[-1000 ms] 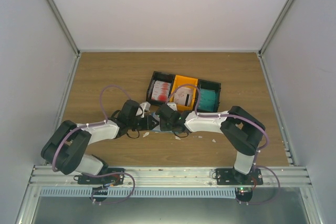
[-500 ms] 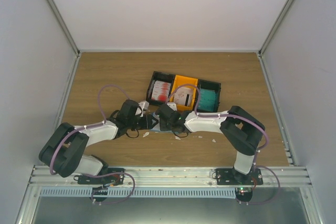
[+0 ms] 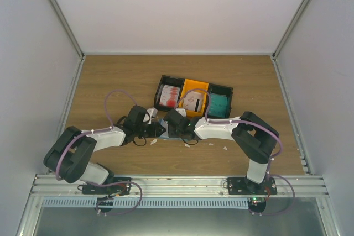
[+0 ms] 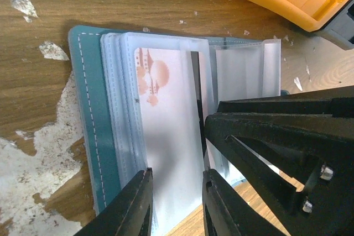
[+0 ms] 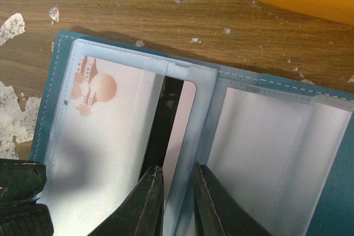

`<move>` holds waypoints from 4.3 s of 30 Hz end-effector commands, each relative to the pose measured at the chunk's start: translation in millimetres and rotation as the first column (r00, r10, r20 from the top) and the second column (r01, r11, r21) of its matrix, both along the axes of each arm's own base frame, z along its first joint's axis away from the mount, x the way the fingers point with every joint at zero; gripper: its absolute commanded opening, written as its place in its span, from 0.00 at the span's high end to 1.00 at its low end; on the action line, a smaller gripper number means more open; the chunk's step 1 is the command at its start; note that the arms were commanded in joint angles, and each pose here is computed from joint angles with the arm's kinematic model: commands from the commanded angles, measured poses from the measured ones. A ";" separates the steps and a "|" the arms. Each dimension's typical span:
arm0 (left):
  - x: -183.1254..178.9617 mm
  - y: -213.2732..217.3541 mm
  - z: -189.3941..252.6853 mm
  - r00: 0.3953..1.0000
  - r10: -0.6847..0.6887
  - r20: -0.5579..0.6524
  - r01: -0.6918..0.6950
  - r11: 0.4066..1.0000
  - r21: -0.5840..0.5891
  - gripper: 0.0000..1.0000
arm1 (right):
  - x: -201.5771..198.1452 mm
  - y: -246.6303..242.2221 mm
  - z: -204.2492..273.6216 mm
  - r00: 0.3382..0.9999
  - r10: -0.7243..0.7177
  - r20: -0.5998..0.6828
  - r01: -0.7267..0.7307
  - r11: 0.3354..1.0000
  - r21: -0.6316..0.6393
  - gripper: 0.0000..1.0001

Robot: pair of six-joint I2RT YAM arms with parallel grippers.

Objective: Put the credit cards into the card holder
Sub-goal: Insert the credit card into the card holder.

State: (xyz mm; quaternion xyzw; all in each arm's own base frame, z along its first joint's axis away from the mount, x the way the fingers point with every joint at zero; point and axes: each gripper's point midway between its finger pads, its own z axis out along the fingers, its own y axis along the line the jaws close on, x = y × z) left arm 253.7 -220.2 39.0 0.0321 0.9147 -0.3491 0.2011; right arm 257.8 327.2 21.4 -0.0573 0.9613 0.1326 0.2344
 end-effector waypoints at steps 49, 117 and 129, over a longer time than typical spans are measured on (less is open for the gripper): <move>4.8 -5.1 5.1 1.000 -0.004 0.011 0.004 1.000 -0.031 0.63 | -15.9 -14.1 -28.0 0.997 0.037 -0.067 -0.042 0.996 -0.082 0.94; -1.6 -69.4 35.3 0.957 -0.279 0.081 0.290 0.934 -0.210 0.48 | 18.8 -93.4 119.4 0.952 -0.132 0.276 0.104 0.988 0.116 0.69; 8.8 -91.9 19.7 0.958 -0.280 0.069 0.287 0.951 -0.119 0.42 | 67.2 -138.4 169.8 0.936 0.009 0.351 -0.054 0.991 0.120 0.58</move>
